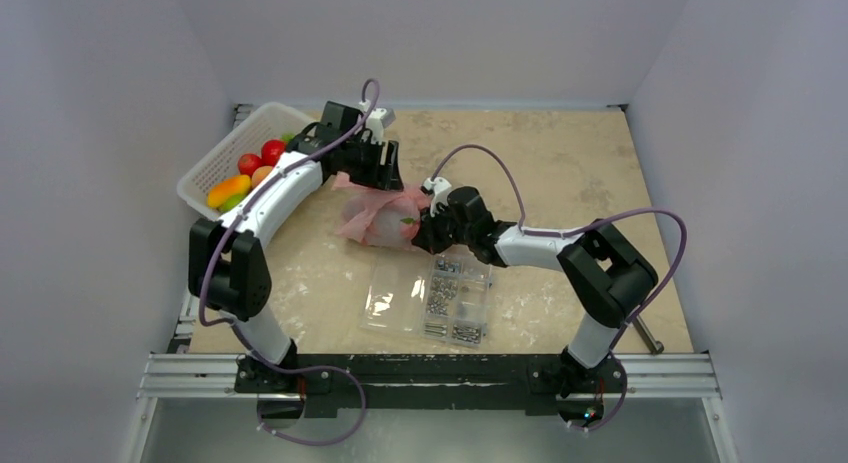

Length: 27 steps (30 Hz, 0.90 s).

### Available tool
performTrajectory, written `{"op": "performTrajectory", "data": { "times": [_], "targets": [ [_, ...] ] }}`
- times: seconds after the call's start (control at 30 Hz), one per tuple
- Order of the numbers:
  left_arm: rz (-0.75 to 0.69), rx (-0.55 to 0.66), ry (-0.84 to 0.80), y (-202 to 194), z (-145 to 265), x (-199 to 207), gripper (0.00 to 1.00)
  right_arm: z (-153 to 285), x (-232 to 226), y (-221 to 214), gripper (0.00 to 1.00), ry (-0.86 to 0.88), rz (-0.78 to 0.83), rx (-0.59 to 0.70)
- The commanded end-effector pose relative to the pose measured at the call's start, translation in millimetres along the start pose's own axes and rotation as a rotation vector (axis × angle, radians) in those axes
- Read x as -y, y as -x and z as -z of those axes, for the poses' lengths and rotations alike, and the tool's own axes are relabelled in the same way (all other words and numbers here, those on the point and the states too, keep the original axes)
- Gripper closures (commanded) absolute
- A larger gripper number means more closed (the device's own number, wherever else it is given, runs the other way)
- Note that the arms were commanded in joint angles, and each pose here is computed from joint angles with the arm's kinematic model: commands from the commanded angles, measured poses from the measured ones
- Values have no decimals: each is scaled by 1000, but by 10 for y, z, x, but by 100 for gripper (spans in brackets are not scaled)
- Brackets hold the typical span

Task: Take the fake fruits out of the plastic bag
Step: Untie the plastic bag at the center of the board.

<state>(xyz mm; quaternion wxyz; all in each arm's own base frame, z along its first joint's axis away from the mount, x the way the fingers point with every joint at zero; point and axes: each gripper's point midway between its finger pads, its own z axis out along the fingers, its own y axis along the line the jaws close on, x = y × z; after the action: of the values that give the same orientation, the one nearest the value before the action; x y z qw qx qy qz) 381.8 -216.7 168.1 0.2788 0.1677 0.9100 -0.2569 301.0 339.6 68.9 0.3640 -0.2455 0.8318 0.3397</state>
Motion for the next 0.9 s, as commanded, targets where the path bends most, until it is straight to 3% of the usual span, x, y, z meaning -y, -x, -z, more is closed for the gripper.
{"op": "performTrajectory", "data": {
  "times": [0.0, 0.3, 0.43, 0.53, 0.6, 0.87],
  "targets": [
    [-26, 98, -111, 72, 159, 274, 38, 76, -108, 322, 100, -1, 5, 63],
    [-11, 38, -172, 70, 94, 390, 59, 540, -230, 841, 88, -64, 38, 154],
    [-33, -3, -190, -4, 35, 473, 61, 735, -347, 1128, 77, -63, 37, 217],
    [-58, -2, -186, -14, 60, 516, 61, 822, -290, 1317, 59, -127, 16, 247],
    [-70, 3, -178, -14, 83, 532, 61, 845, -193, 1400, 53, -189, 11, 249],
    [-101, 16, -153, -16, 147, 546, 60, 792, 215, 1409, 48, -312, -4, 211]
  ]
}}
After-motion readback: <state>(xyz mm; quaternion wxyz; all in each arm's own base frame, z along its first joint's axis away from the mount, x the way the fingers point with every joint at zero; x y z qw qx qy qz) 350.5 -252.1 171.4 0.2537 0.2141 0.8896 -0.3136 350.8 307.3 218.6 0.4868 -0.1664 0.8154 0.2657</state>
